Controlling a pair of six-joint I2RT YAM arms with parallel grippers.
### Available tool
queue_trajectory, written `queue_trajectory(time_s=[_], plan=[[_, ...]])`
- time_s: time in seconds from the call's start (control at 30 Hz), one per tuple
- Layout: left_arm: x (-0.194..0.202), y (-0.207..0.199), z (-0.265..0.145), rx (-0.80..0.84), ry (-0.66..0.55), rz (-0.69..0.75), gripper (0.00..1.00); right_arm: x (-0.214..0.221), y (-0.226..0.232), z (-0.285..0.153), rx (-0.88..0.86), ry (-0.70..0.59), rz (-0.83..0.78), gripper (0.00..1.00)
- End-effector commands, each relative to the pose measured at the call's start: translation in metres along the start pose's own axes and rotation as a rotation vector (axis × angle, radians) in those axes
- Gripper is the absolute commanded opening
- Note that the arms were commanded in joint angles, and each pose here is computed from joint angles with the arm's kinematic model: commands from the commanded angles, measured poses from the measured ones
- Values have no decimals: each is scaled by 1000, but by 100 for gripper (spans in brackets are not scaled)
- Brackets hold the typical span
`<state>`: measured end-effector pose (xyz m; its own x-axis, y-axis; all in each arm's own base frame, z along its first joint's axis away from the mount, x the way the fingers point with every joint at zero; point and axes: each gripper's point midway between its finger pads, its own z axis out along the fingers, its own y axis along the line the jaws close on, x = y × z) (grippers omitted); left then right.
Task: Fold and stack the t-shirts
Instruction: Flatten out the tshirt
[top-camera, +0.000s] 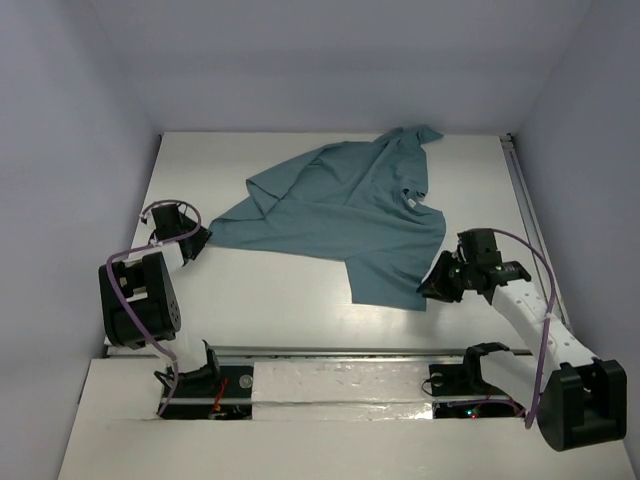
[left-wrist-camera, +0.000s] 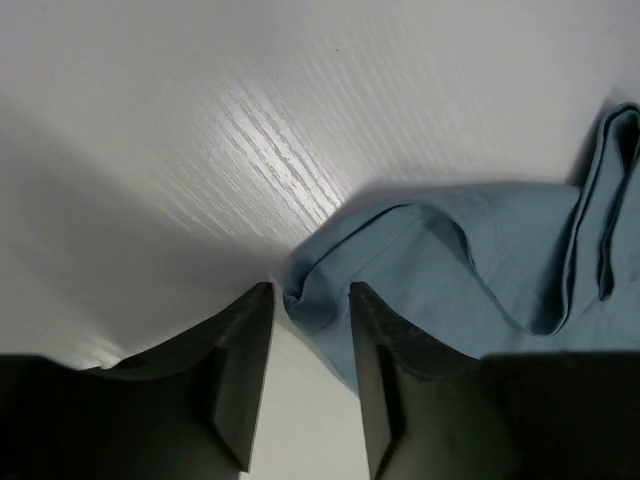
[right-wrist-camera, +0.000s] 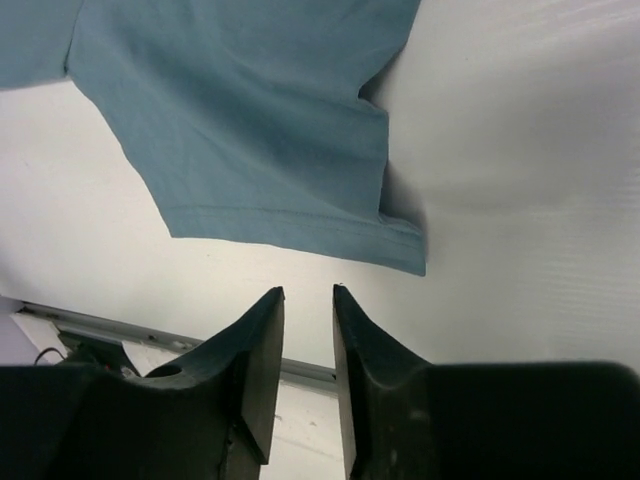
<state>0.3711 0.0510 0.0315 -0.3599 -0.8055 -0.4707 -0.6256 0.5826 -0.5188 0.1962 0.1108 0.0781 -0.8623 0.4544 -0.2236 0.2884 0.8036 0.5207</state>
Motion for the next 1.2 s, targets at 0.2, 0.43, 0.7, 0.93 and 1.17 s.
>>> queue_trajectory(time_s=[0.2,0.43,0.7,0.93,1.17], plan=[[9,1,7,8,24,-56,29,0,-13,-2,58,-79,157,62],[2,-6,9,30,7,-49,6,6,-33,10,134,-69,183,62],[-24,-27,-5,73,-56,2,0,12,-38,31,126,-14,179,63],[-44,-46,-26,126,-116,44,0,7,-38,38,155,-6,168,59],[-55,-78,-48,193,-164,80,0,-1,-45,44,201,-27,184,38]])
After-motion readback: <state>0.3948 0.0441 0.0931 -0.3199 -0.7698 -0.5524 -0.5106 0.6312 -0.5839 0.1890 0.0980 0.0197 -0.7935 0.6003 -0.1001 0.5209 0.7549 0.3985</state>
